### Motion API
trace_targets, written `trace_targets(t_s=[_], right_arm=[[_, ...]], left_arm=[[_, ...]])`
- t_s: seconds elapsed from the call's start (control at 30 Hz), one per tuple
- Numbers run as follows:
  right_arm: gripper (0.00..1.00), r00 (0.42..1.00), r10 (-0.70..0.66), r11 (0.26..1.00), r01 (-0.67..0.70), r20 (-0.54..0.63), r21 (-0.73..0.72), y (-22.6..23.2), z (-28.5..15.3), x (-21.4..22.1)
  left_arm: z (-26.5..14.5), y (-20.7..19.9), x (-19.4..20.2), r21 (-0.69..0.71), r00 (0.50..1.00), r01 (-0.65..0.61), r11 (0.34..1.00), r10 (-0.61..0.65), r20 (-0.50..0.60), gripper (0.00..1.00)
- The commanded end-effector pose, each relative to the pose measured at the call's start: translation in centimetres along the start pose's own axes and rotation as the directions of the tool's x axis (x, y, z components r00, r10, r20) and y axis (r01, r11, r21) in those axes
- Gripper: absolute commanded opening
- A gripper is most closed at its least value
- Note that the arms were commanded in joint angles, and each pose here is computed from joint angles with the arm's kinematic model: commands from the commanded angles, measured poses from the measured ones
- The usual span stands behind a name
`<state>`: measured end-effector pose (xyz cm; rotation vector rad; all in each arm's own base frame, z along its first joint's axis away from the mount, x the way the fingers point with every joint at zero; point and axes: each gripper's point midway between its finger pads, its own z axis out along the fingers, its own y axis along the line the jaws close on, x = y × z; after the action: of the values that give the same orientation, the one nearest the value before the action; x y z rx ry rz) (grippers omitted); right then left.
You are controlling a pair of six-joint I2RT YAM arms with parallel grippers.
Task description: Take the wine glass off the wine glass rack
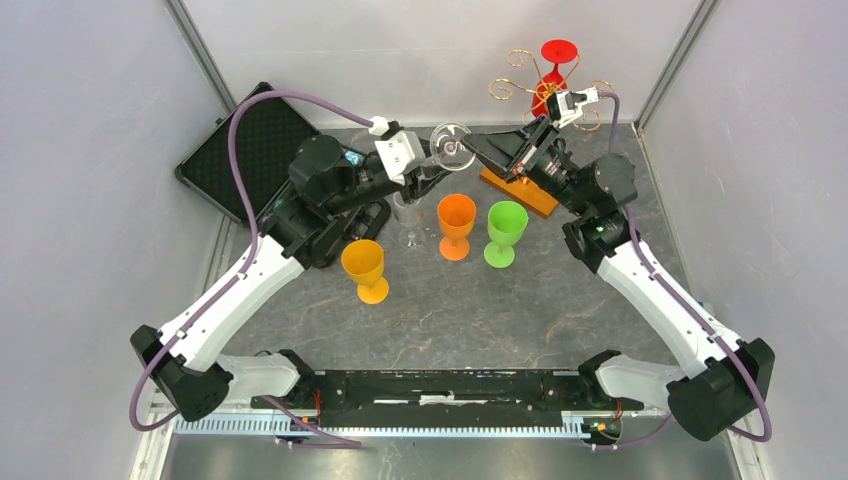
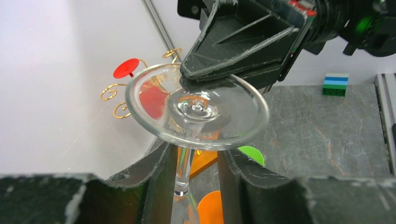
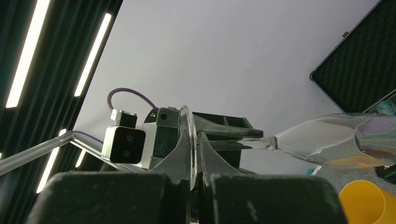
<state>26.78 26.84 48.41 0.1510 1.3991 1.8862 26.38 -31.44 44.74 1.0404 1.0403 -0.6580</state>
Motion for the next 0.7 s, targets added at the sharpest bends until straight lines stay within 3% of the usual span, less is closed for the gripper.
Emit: trace_targets(t_s=[0.0, 0.27, 0.33, 0.53, 0.67], right_arm=[[0.00, 1.000, -0.026, 0.993, 0.025, -0.009, -0.112, 3.6, -0.6, 0.4], [0.00, 1.000, -0.014, 0.994, 0.012, -0.012, -0.104, 3.2, -0.5, 0.6], [0.00, 1.000, -0.010, 0.994, 0.009, -0.009, -0.105, 3.1, -0.5, 0.5], [0.02, 1.000, -0.002, 0.994, 0.003, 0.006, -0.105, 2.8, -0.4, 0.3], [0.23, 1.000, -0.003, 0.995, 0.005, 0.022, -0.098, 2.4, -0.3, 0.0]], left_arm=[[0.4, 0.9, -0.9, 0.003, 0.996, -0.085, 0.996, 0.085, 0.008, 0.39], [0.6, 0.8, -1.0, 0.010, 0.998, -0.064, 0.998, 0.064, 0.013, 0.17], [0.4, 0.8, -1.1, 0.008, 0.998, -0.060, 0.998, 0.060, 0.014, 0.04], [-0.1, 0.4, -1.1, 0.010, 0.999, -0.043, 0.999, 0.043, 0.017, 0.02], [-0.3, 0.2, -1.3, 0.003, 0.999, -0.021, 1.000, 0.021, 0.037, 0.02]])
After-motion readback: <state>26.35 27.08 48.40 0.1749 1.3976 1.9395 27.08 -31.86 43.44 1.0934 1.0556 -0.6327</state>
